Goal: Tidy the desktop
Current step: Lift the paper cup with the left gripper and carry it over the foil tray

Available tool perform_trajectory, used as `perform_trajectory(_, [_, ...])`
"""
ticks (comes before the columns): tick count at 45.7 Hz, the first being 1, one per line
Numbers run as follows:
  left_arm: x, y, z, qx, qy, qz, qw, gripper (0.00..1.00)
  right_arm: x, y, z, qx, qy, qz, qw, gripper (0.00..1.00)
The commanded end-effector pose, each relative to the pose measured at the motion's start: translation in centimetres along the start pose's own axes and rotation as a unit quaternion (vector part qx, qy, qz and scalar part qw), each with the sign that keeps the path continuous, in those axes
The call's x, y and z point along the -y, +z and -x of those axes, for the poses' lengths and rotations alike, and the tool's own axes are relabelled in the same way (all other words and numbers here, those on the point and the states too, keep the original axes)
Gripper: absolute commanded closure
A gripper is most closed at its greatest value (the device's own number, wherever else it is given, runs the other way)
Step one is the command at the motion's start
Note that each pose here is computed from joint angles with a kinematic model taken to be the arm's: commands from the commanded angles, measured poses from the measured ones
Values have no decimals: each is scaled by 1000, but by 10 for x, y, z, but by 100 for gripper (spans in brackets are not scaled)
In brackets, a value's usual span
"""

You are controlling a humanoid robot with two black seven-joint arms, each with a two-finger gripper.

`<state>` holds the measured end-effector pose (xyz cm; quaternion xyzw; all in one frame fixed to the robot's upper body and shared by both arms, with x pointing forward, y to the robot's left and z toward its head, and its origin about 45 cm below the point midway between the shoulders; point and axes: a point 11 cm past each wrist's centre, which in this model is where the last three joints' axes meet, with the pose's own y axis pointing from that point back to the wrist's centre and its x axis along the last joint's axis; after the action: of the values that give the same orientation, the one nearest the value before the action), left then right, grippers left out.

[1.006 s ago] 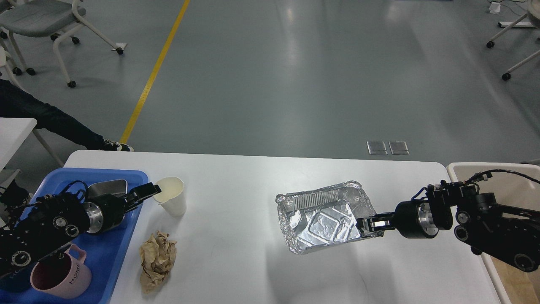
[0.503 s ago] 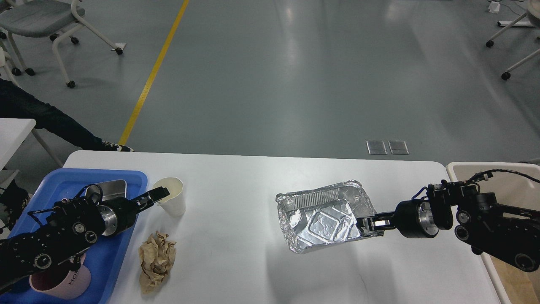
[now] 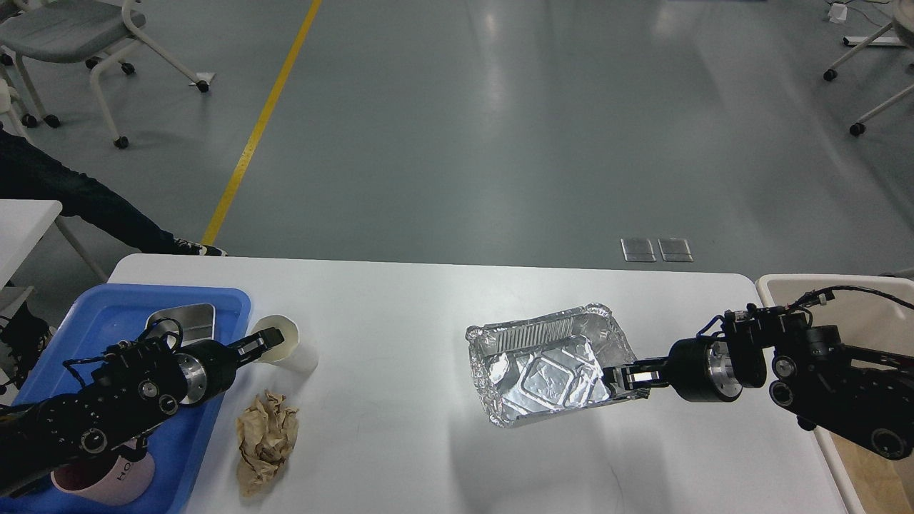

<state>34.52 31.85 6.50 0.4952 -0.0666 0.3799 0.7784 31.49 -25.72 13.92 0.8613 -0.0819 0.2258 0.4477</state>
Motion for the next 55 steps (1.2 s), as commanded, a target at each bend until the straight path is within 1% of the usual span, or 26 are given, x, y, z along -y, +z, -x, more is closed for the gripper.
perform_trajectory(1, [0,4,0,-16,-8,7,1000,100,0,0,0,0,0,0,1000,100])
perform_trajectory(19, [-3,17,-14,-16,-3,25,1000,100,0,1,2,3,-2,0,1000,100])
perform_trajectory(24, [-11,19,-23,-11,-9,31,999,100,0,1,2,3,-1,0,1000,100])
perform_trajectory(29, [-22,17,-40,-4,-8,31,999,100,0,1,2,3,-1,0,1000,100])
perform_trajectory(36, [-50,14,-69,11,1,31,999,100,0,1,2,3,-2,0,1000,100])
perform_trajectory(41, [-82,9,-87,22,14,30,999,100,0,1,2,3,-2,0,1000,100])
perform_trajectory(47, [-114,6,-99,31,23,33,999,100,0,1,2,3,-2,0,1000,100])
perform_trajectory(55, [-141,5,-105,40,29,39,998,100,1,0,2,3,-2,-2,1000,100])
